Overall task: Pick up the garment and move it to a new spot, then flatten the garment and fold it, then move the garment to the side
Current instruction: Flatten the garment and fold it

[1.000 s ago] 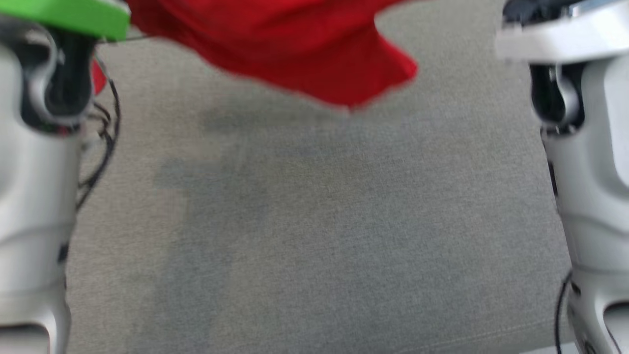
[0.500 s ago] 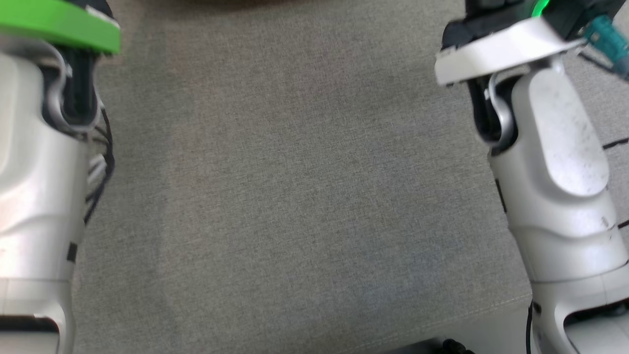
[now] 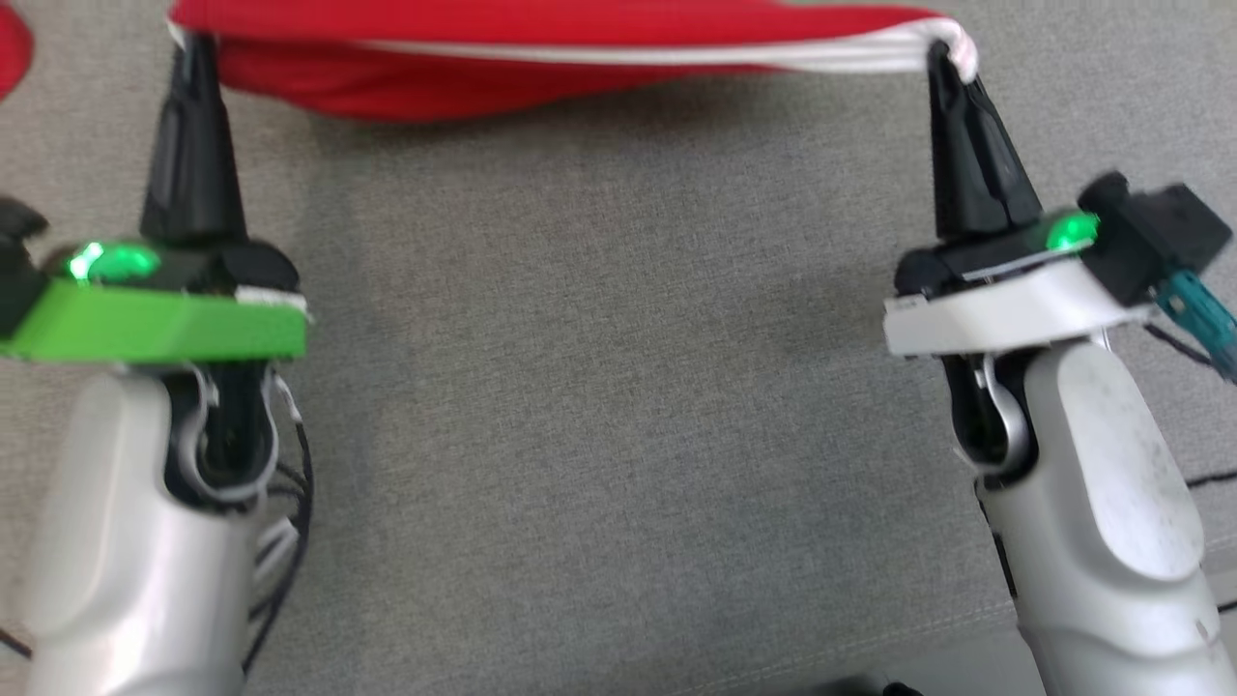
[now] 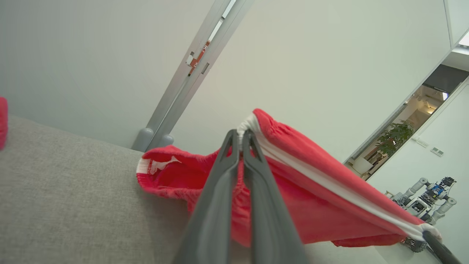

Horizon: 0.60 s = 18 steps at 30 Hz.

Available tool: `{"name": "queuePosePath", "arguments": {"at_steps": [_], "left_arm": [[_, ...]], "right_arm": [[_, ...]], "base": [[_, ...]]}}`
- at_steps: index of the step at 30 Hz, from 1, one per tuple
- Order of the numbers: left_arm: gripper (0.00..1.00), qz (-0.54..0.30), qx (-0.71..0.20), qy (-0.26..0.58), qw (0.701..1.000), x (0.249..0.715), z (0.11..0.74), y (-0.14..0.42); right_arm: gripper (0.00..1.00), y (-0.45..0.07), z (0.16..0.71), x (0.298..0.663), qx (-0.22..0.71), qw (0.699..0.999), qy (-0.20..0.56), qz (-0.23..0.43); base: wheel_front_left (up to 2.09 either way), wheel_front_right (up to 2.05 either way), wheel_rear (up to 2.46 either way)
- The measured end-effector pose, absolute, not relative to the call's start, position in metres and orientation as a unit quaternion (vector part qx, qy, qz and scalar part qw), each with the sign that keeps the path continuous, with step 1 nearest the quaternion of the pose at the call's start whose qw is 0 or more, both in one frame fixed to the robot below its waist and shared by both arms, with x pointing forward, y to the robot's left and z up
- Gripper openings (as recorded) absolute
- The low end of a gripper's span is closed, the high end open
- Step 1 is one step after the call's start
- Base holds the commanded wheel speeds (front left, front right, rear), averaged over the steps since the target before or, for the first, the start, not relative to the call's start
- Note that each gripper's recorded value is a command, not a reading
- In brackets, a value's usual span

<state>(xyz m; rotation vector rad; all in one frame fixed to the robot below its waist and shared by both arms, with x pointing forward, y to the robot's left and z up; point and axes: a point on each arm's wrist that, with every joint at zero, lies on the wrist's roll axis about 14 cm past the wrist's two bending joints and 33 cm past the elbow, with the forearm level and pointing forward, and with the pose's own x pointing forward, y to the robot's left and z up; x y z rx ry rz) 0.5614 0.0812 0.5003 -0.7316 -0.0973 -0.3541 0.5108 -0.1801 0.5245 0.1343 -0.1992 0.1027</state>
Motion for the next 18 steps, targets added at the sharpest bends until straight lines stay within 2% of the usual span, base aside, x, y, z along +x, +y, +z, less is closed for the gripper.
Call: {"name": "queuePosePath", "arguments": {"at_steps": [18], "left_arm": [[0.00,-0.151,-0.398,-0.096,0.900,0.430,0.560,0.098]], "right_arm": [[0.00,-0.195,0.582,0.384,0.064,0.984,-0.161,0.031]], "base": [[0.00,0.00,0.00]]}}
